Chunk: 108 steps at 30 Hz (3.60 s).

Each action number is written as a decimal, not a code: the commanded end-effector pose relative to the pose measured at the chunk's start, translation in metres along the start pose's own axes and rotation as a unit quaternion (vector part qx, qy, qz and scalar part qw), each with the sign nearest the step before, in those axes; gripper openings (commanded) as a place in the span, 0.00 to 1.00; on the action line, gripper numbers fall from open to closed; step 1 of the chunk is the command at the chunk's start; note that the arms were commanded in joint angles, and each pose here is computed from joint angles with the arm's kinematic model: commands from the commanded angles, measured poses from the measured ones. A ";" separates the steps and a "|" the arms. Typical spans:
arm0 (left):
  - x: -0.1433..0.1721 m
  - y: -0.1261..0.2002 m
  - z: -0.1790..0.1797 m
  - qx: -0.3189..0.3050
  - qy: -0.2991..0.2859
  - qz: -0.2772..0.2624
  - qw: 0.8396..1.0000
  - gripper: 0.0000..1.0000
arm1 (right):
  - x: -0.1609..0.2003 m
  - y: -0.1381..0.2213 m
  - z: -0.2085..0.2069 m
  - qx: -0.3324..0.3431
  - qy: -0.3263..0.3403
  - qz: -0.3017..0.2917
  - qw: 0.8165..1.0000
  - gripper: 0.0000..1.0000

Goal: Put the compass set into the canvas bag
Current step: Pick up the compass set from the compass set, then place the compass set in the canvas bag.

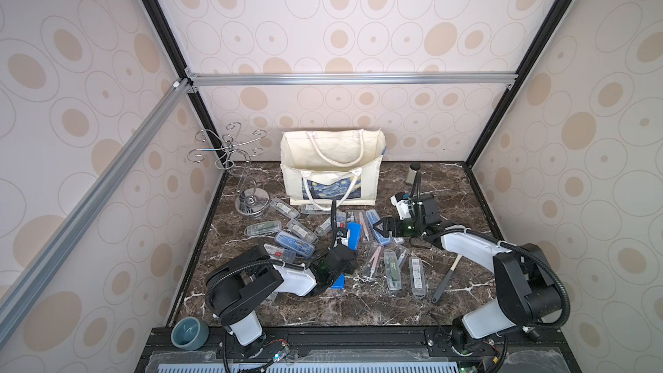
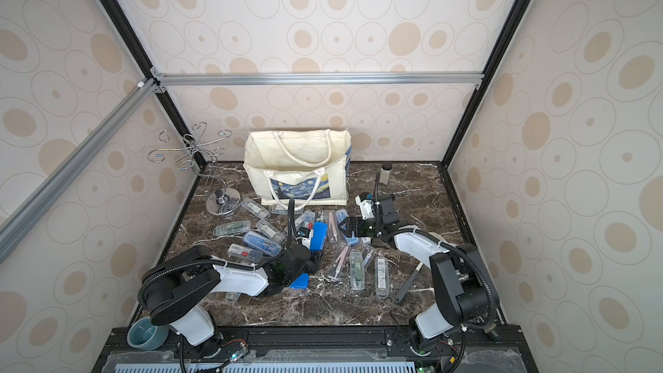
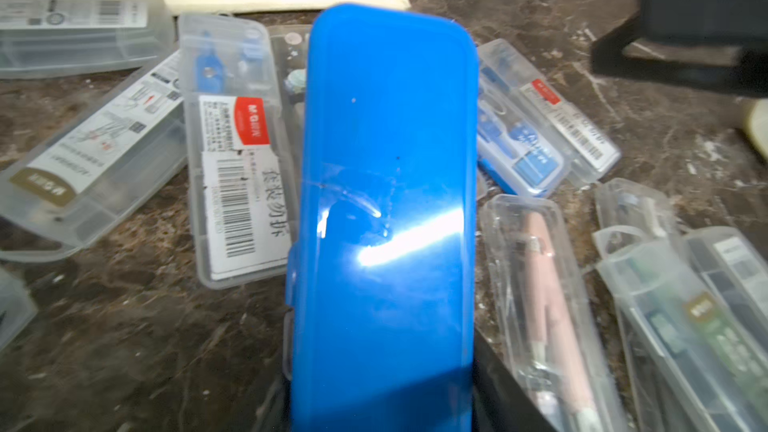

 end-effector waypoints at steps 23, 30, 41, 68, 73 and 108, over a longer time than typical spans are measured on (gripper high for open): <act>-0.022 0.007 -0.050 0.123 -0.003 -0.025 0.992 0.54 | -0.017 -0.002 0.011 0.051 0.038 -0.004 0.998 0.66; -0.022 0.007 -0.052 0.129 -0.005 -0.025 0.991 0.54 | -0.019 0.022 0.017 0.070 0.120 0.022 0.990 0.73; -0.025 0.006 -0.061 0.146 -0.011 -0.026 0.989 0.54 | -0.025 0.035 0.069 -0.117 0.166 -0.006 0.979 0.78; -0.037 0.008 -0.063 0.173 0.003 -0.038 0.984 0.62 | -0.040 0.002 0.079 -0.252 0.076 -0.006 0.965 0.12; -0.041 0.011 -0.058 0.158 -0.005 -0.051 0.986 1.00 | -0.050 0.012 0.082 -0.235 0.090 -0.018 0.968 0.12; -0.075 0.071 -0.005 0.055 -0.023 -0.188 0.980 1.00 | -0.335 0.062 0.096 -0.037 0.248 -0.255 0.934 0.10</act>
Point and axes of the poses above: each gripper's point midway between its finger pads, its own y axis back along the fingers, its own z axis along the line the jaws close on, x = y × z, the point moved 4 cm from there along y, back along the fingers, and after that the axes turned 15 degrees about y, right-handed, at the moved point
